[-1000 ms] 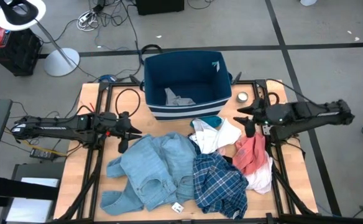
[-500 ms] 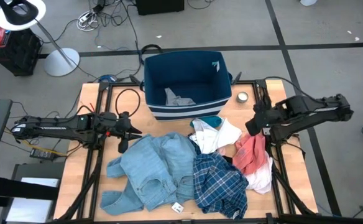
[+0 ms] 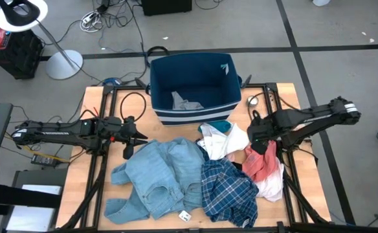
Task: Sort clothes
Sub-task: Put the pink underwear into the blue organizer bin, then put the white shorts into the blue organizer bin
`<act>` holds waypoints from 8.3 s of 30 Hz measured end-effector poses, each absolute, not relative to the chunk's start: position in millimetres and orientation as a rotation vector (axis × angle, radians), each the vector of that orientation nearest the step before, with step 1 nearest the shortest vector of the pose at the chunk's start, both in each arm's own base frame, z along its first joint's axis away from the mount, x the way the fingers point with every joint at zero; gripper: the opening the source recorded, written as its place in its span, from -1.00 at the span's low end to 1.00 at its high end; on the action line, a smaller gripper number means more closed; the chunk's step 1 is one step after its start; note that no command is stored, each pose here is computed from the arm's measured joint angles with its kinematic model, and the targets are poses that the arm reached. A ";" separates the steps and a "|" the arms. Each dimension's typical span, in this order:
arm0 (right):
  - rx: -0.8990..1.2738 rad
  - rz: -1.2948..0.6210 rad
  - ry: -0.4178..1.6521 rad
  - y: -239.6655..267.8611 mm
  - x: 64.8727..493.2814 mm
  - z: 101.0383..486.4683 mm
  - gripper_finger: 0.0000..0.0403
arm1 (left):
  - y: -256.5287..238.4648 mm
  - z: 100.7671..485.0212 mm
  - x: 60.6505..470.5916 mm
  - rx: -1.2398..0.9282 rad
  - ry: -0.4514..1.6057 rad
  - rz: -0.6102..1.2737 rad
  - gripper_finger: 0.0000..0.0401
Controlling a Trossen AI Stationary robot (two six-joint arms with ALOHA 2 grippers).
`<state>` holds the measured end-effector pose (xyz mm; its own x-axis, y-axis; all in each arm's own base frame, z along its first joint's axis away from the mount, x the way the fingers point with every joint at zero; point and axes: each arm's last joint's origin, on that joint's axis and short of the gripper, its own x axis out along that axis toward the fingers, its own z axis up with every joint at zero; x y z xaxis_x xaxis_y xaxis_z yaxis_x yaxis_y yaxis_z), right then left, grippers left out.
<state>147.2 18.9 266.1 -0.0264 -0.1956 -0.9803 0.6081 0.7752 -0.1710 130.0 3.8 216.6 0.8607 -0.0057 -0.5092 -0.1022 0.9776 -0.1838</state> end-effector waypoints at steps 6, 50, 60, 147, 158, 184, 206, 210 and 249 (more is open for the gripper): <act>0.307 -0.569 1.521 22.3 160.8 252.7 0.14 | 3.8 216.7 130.0 -0.211 0.532 0.051 -0.53; 0.259 -0.552 1.364 22.5 161.0 249.7 -0.97 | 3.1 219.3 131.6 -0.218 0.503 0.022 -0.53; 0.249 -0.665 1.101 15.7 152.8 358.5 -0.99 | 3.1 219.7 131.8 -0.217 0.498 0.022 -0.53; 0.281 -0.739 0.850 -57.4 250.5 475.1 0.05 | 5.9 226.4 135.1 -0.187 0.414 0.104 -0.53; 0.338 -0.653 0.810 -8.8 255.6 474.1 0.15 | 6.0 226.5 135.1 -0.187 0.413 0.104 -0.53; 0.386 -0.733 1.042 28.2 309.5 286.8 0.29 | 6.0 229.0 136.1 -0.188 0.385 0.101 -0.53; 0.533 -0.800 0.949 7.7 296.4 178.0 0.19 | 6.0 230.0 136.6 -0.188 0.374 0.100 -0.53; 0.530 -0.793 0.968 11.2 292.8 173.0 -0.24 | 6.0 230.1 136.6 -0.188 0.373 0.099 -0.53; 0.252 -0.597 0.510 16.2 282.9 418.2 -1.00 | 6.0 230.3 136.7 -0.188 0.370 0.099 -0.53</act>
<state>282.9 16.2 418.2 0.7091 -0.4706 -0.5251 0.5920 0.8019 0.0808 136.7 6.0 230.3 0.9276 0.0621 -0.3684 -0.1307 0.9777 -0.1643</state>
